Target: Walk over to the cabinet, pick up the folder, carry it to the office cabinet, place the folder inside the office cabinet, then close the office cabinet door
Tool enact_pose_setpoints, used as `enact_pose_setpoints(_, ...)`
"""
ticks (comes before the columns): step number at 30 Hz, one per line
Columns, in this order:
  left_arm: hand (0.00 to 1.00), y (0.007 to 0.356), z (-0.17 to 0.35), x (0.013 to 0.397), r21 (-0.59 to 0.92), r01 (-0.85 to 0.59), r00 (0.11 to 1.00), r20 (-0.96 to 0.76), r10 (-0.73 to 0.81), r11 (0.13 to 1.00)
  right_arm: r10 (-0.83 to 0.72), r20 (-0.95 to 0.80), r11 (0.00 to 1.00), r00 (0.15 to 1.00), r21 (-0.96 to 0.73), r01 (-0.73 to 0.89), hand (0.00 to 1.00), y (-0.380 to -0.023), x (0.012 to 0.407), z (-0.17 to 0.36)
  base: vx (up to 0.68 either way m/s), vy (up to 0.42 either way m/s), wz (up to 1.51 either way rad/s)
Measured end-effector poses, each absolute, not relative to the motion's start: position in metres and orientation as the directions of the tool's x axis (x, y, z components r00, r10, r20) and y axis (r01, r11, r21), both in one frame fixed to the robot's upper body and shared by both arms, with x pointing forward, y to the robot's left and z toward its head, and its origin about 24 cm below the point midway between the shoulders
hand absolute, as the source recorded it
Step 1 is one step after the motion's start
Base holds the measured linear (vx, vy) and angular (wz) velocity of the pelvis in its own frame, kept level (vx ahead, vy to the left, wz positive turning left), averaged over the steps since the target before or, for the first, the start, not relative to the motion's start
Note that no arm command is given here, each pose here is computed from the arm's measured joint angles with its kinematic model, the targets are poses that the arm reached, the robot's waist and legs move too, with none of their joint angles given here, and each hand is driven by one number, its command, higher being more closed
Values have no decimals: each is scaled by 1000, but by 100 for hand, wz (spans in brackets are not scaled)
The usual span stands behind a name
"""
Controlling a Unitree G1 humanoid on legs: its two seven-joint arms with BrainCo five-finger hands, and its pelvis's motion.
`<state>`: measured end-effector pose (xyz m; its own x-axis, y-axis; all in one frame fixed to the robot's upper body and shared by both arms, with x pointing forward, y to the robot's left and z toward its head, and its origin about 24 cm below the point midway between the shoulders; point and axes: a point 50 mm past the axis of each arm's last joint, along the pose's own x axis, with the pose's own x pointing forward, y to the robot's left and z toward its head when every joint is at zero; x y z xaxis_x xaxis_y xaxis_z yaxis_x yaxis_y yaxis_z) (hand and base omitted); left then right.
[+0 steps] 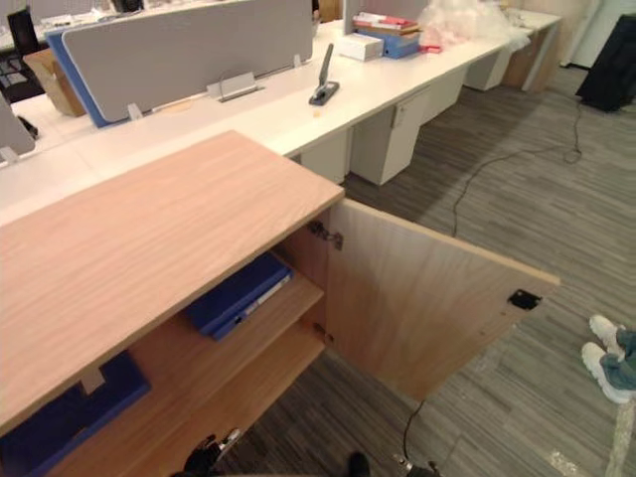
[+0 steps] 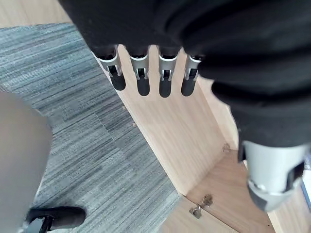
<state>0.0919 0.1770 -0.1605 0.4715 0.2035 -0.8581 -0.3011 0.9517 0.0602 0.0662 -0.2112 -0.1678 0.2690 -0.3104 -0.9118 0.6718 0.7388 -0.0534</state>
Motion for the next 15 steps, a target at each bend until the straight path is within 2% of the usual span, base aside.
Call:
enact_pose_setpoints(8,0,170,-158,100,40,-303,502,-843,195,952,-310,-905,761,293,-51,647,0,-210,68,-166,-68,27,-18)
enact_pose_setpoints(11,0,173,-156,102,63,-274,517,-832,202,960,-299,-895,798,332,-44,601,0,-208,78,-164,-223,-34,-60)
enact_pose_setpoints(15,0,182,-156,101,87,-278,512,-829,224,957,-310,-872,796,378,-20,606,0,-208,90,-159,-158,-64,-18)
